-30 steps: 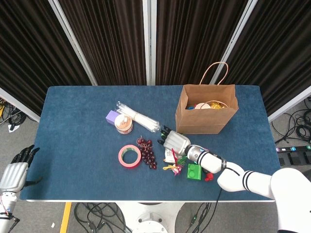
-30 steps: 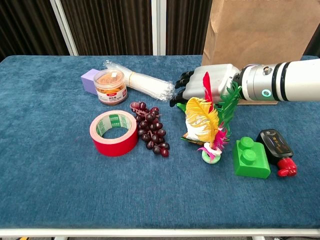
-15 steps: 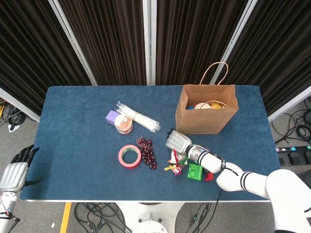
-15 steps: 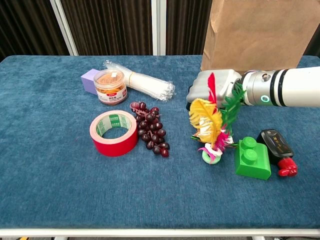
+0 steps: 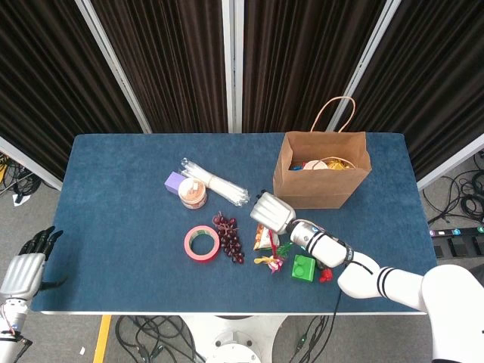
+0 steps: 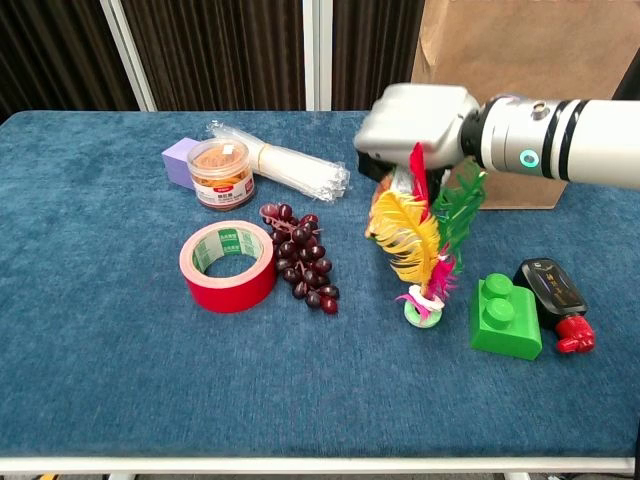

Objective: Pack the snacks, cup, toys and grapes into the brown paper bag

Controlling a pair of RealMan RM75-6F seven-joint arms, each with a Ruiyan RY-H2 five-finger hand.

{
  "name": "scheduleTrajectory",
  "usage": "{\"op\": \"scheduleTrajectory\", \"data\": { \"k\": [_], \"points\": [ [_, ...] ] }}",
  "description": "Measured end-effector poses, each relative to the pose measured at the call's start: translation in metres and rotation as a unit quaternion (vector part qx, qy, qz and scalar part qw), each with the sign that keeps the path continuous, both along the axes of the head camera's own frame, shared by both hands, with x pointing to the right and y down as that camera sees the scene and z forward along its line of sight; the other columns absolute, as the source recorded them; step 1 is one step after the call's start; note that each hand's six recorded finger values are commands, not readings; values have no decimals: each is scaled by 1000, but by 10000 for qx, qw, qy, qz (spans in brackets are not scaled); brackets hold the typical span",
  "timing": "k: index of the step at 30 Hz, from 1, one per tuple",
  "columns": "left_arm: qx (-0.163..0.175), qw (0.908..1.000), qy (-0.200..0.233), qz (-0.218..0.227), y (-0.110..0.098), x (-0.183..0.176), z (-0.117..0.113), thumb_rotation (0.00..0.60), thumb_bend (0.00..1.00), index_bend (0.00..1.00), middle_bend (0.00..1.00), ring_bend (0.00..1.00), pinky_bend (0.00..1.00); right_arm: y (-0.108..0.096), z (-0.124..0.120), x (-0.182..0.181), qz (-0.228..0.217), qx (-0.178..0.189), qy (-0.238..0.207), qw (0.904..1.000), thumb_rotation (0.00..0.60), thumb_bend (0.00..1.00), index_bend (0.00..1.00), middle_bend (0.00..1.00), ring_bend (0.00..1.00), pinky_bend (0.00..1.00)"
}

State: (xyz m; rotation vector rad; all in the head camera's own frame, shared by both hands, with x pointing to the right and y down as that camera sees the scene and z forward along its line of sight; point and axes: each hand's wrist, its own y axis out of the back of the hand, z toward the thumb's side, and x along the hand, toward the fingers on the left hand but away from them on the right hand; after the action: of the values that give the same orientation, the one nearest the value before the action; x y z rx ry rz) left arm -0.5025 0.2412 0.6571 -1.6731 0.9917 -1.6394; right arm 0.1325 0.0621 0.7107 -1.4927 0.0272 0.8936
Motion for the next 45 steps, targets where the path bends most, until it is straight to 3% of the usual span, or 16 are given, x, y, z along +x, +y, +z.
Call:
{"op": "scheduleTrajectory", "data": {
  "k": [7, 12, 14, 19, 24, 32, 37, 45],
  "points": [
    [11, 10000, 15, 8, 0, 1, 0, 600, 233, 138, 133, 27, 167, -14, -37, -24, 143, 556, -753, 9955, 600, 166, 766, 593, 452, 491],
    [-2, 10000, 28, 20, 0, 2, 0, 600, 232, 138, 133, 27, 167, -24, -77, -43, 300, 1077, -1574, 9812, 600, 176, 766, 593, 452, 491],
    [-6, 10000, 35, 26, 0, 2, 0, 600, 232, 138, 133, 27, 167, -30, -96, -49, 377, 1307, -1914, 9721, 600, 176, 765, 593, 452, 491],
    [-13, 10000, 54, 48, 0, 4, 1, 600, 233, 138, 133, 27, 167, -51, -155, -59, 716, 1919, -2820, 9373, 600, 186, 765, 593, 451, 491],
    [-33, 10000, 56, 72, 1, 5, 1, 600, 232, 137, 133, 27, 167, -71, -206, -54, 958, 2508, -3236, 9073, 600, 201, 765, 593, 452, 492],
    [-47, 9999, 91, 90, 2, 7, 2, 600, 233, 138, 133, 27, 167, -92, -245, -23, 1222, 3502, -2753, 8869, 600, 232, 765, 593, 452, 495],
    [-40, 9999, 111, 95, 2, 7, 1, 600, 233, 137, 133, 28, 167, -106, -269, 13, 1563, 4197, -2269, 8648, 600, 238, 765, 593, 452, 493],
    [-46, 9998, 156, 117, 3, 9, 2, 600, 232, 138, 133, 27, 167, -120, -261, 62, 2079, 4477, -1297, 8600, 600, 257, 766, 593, 451, 488]
  ]
}}
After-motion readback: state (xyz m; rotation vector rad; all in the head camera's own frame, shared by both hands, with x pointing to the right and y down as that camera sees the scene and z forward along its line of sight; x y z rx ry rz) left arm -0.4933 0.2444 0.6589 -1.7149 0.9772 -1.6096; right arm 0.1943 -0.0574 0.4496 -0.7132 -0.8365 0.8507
